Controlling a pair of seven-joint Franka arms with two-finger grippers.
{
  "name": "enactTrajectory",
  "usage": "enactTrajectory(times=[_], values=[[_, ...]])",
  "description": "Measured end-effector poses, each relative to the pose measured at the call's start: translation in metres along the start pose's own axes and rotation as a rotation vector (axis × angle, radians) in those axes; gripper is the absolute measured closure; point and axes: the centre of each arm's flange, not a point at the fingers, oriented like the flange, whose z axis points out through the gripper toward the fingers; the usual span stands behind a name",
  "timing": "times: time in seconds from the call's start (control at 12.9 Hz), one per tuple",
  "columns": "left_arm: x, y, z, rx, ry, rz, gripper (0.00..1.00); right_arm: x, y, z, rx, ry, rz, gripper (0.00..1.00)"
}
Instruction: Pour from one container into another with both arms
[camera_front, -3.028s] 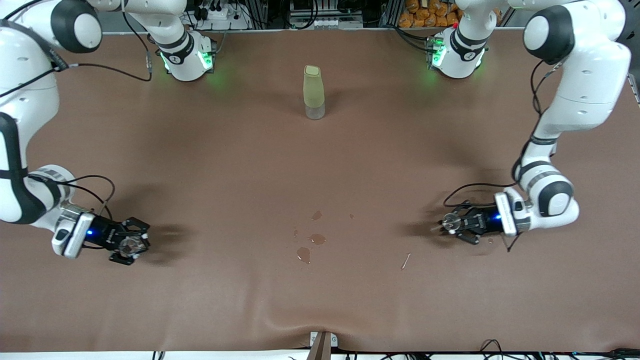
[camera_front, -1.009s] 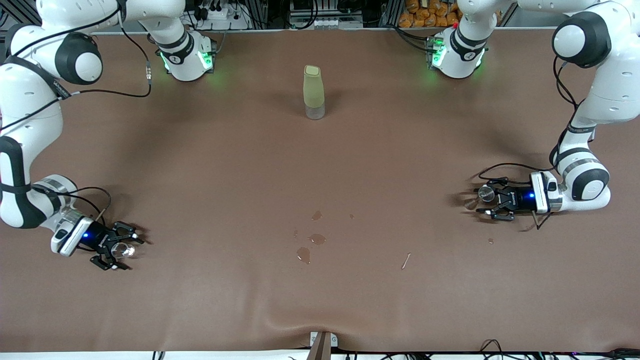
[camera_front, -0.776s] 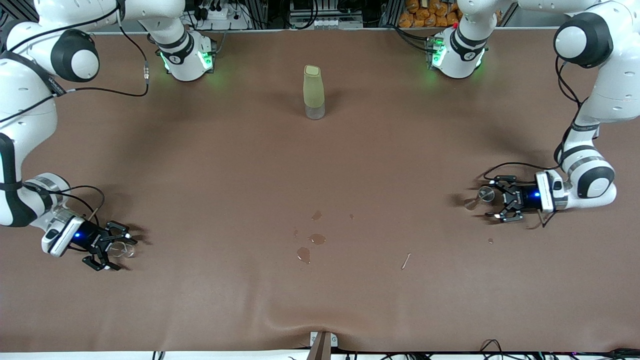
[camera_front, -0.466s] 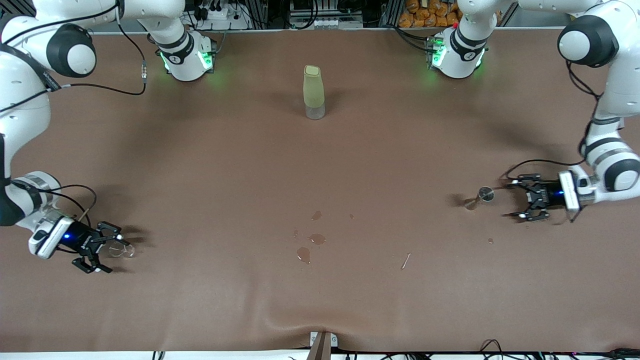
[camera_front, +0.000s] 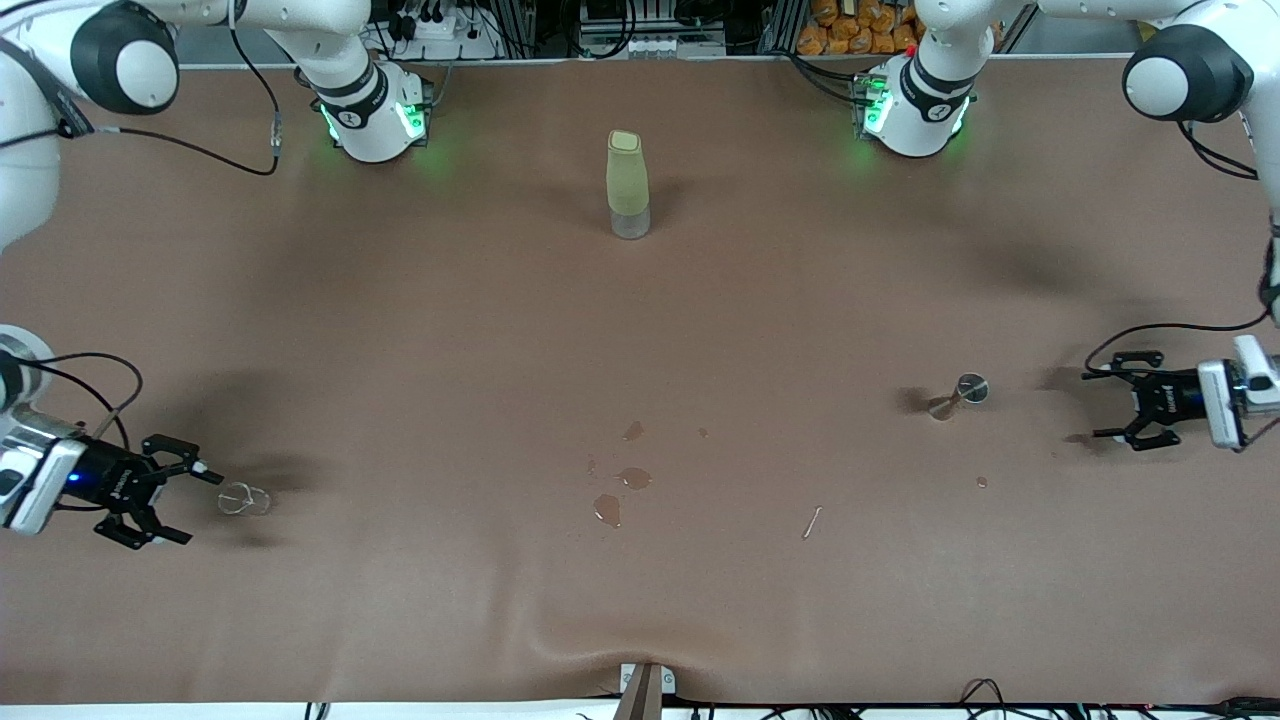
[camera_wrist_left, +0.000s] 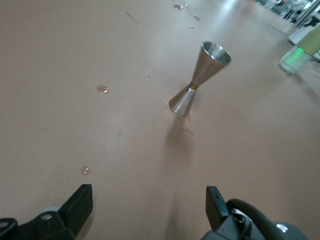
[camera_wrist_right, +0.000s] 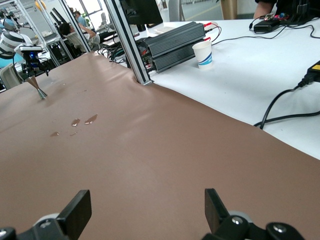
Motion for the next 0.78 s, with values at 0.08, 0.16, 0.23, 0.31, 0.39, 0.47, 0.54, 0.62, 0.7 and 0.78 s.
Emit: enactTrajectory(times=[0.08, 0.16, 0.23, 0.31, 0.39, 0.47, 0.54, 0.62, 0.7, 0.78], values=[[0.022, 0.002, -0.010, 0.005, -0.051, -0.054, 0.00, 0.017, -0.007, -0.001, 0.003, -0.029, 0.020, 0.00], [0.048, 0.007, -0.019, 0.015, -0.110, -0.108, 0.00, 0.033, -0.013, -0.002, 0.003, -0.062, 0.050, 0.00], [0.082, 0.015, -0.030, 0.035, -0.177, -0.161, 0.00, 0.052, -0.021, -0.005, -0.002, -0.098, 0.077, 0.00], [0.120, 0.027, -0.040, 0.064, -0.244, -0.208, 0.00, 0.072, -0.031, -0.010, -0.011, -0.136, 0.099, 0.00], [0.160, 0.042, -0.048, 0.102, -0.307, -0.253, 0.00, 0.094, -0.042, -0.015, -0.025, -0.176, 0.120, 0.00], [0.198, 0.059, -0.056, 0.144, -0.357, -0.298, 0.00, 0.118, -0.055, -0.021, -0.044, -0.219, 0.140, 0.00], [0.231, 0.077, -0.060, 0.181, -0.385, -0.342, 0.00, 0.141, -0.070, -0.027, -0.067, -0.260, 0.159, 0.00], [0.257, 0.092, -0.061, 0.211, -0.397, -0.398, 0.00, 0.160, -0.086, -0.032, -0.089, -0.298, 0.176, 0.00], [0.277, 0.105, -0.058, 0.232, -0.411, -0.474, 0.00, 0.176, -0.102, -0.037, -0.111, -0.333, 0.188, 0.00], [0.295, 0.119, -0.050, 0.254, -0.438, -0.570, 0.00, 0.190, -0.118, -0.040, -0.131, -0.365, 0.200, 0.00]])
